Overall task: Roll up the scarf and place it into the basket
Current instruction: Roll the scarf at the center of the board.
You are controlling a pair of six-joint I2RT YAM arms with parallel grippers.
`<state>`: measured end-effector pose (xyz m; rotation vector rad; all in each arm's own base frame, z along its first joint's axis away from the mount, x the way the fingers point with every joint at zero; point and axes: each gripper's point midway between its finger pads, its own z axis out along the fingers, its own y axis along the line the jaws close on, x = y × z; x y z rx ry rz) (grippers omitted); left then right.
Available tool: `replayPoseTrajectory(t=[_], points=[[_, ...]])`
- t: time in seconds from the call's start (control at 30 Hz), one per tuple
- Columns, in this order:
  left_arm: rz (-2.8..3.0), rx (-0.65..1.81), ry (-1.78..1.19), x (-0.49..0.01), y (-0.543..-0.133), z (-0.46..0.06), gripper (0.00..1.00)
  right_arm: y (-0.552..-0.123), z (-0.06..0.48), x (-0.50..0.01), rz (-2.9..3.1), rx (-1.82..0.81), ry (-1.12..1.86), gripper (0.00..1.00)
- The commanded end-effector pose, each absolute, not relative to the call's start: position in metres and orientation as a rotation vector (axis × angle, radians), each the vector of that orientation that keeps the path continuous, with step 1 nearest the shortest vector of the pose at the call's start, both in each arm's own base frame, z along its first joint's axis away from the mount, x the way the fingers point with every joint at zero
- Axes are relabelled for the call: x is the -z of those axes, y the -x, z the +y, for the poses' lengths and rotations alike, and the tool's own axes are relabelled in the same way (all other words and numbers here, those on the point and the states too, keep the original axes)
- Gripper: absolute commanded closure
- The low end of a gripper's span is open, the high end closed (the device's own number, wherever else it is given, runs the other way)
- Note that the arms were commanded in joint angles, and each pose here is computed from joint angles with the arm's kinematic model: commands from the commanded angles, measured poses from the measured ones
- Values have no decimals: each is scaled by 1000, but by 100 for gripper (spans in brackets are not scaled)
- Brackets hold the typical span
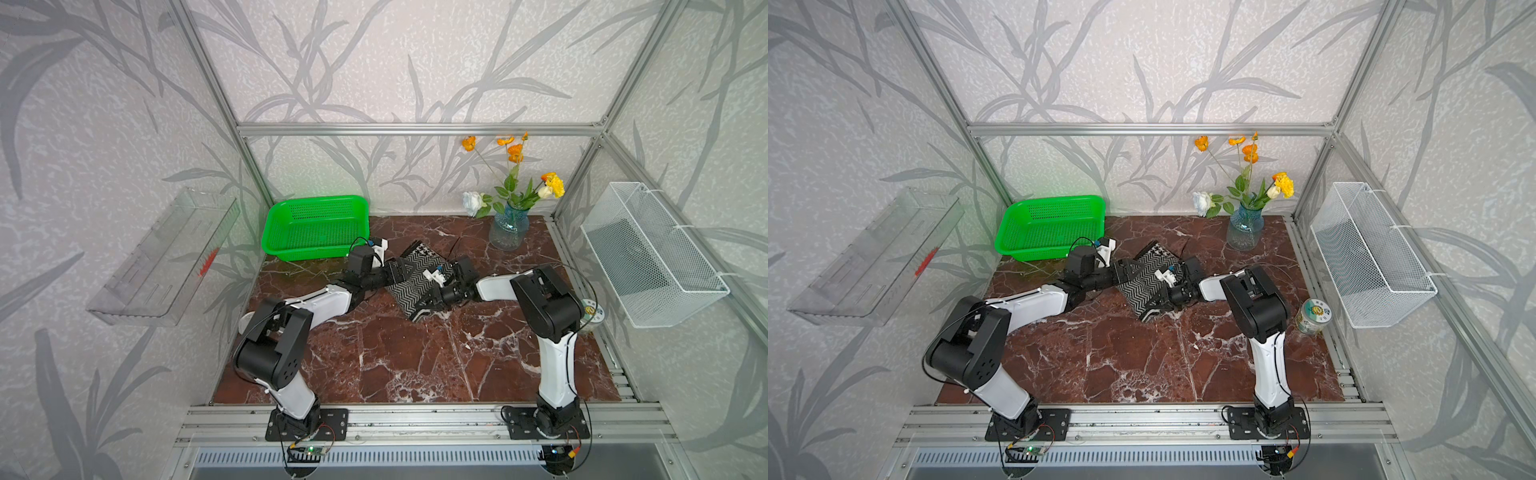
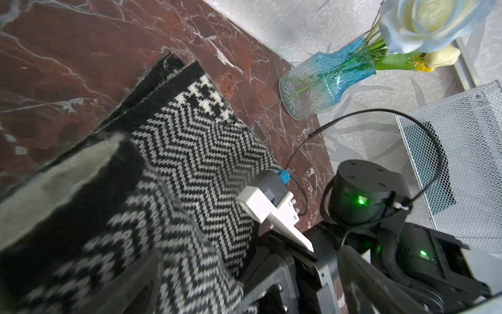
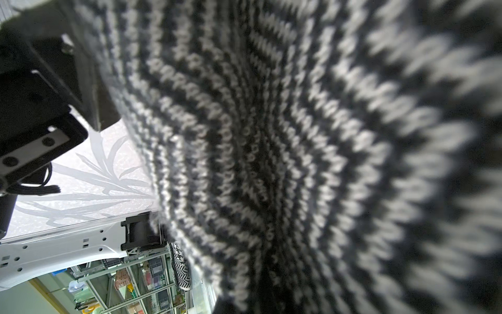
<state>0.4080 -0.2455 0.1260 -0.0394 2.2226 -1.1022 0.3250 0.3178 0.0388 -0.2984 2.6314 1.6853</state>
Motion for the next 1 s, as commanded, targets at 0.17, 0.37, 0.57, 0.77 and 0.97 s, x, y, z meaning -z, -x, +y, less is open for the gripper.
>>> replayPoseTrajectory(t=[0.17,0.37,0.57,0.77,0.97], points=[[2245,982,249,-74,-445,-226,2,-336,297,-51,2672,-1395,337,95],[2283,1003,380,-45,-452,-219,2,-336,284,-94,2610,-996,481,1],[2274,1081,428,-39,-450,-225,3,-309,302,-133,2421,-374,844,1],[2277,1121,428,-44,-447,-230,3,-303,326,-130,2286,-94,1021,1],[2280,1162,440,-50,-443,-233,3,-321,326,-96,2303,125,1100,1]])
